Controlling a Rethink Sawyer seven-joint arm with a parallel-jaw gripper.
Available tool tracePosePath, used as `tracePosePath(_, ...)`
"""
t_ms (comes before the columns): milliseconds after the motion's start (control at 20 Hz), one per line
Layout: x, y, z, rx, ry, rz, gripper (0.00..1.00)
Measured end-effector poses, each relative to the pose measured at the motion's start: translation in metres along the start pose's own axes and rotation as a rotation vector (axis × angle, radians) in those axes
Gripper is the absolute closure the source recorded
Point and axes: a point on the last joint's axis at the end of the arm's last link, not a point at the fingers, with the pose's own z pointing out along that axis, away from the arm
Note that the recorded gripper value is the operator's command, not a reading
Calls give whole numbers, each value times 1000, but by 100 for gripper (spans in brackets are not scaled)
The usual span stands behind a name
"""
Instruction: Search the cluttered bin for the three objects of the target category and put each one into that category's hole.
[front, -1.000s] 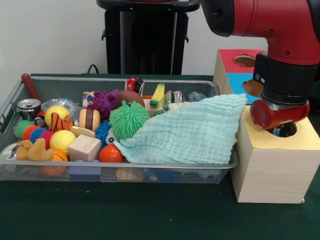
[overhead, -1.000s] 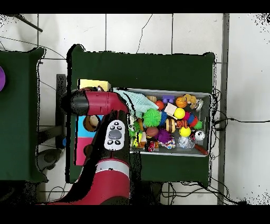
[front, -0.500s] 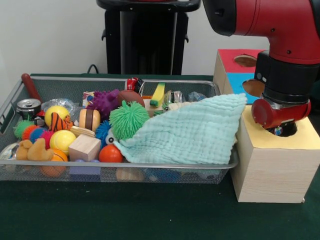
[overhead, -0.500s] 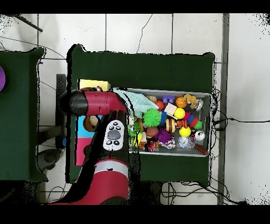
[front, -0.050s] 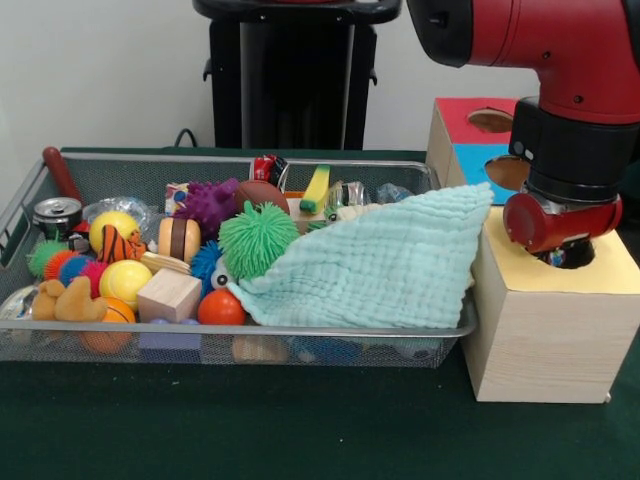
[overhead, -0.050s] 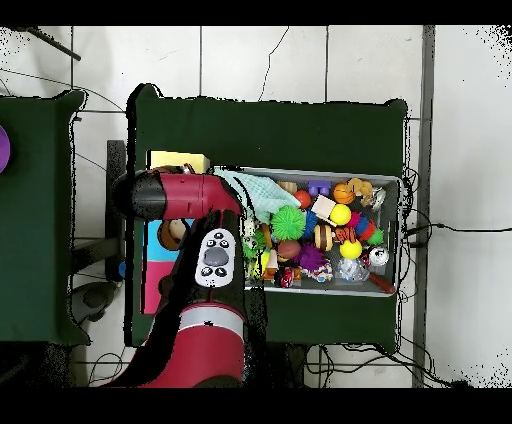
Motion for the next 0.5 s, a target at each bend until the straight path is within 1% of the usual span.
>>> tracePosePath(200,-1,1,-5,-2,3,-3,100)
tracePosePath(400,-4,2,-18,-8,9,-10,100)
tracePosePath(500,-5,2,-20,-8,8,-10,100)
